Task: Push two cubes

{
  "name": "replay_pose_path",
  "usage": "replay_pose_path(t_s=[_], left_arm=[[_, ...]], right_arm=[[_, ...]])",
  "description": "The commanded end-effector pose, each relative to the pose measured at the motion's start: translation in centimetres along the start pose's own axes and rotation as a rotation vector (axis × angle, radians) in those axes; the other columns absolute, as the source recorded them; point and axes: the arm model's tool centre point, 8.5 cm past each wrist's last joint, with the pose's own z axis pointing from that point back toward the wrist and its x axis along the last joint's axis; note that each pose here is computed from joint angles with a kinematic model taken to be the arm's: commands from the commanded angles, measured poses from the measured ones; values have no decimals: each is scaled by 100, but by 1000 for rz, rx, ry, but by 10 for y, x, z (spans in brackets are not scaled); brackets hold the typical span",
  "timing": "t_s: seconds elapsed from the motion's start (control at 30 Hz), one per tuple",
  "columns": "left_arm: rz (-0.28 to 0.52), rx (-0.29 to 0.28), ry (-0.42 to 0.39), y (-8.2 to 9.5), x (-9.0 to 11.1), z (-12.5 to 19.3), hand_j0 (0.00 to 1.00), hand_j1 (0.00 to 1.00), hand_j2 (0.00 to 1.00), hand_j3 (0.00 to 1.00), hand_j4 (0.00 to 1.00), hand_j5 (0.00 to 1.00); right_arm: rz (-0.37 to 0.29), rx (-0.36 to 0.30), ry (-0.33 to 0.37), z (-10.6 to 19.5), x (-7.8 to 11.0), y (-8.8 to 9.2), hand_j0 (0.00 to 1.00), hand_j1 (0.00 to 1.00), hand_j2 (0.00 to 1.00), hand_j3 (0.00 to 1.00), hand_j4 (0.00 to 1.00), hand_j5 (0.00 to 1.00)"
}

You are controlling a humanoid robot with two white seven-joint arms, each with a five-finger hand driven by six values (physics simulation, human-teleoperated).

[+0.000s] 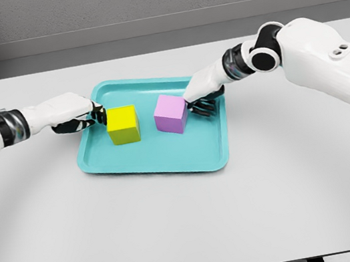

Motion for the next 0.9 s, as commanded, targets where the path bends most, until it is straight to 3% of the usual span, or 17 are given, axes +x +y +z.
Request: replay_pose_path(t_s=[0.0, 0.5, 0.87], left_arm=[[6, 8, -7, 1, 2, -2, 48, 48, 48, 48, 48, 48], [5, -2, -40, -2, 13, -16, 48, 48, 48, 48, 48, 48], [-3, 9, -40, 6, 14, -17, 48, 48, 48, 48, 48, 48]], right_arm=[[-3, -3, 0, -1, 1, -1, 12, 12, 12, 12, 12, 12], [30, -6, 1, -5, 8, -15, 12, 12, 12, 12, 12, 12], [37, -12, 7, -5, 9, -21, 12, 12, 12, 12, 12, 12]])
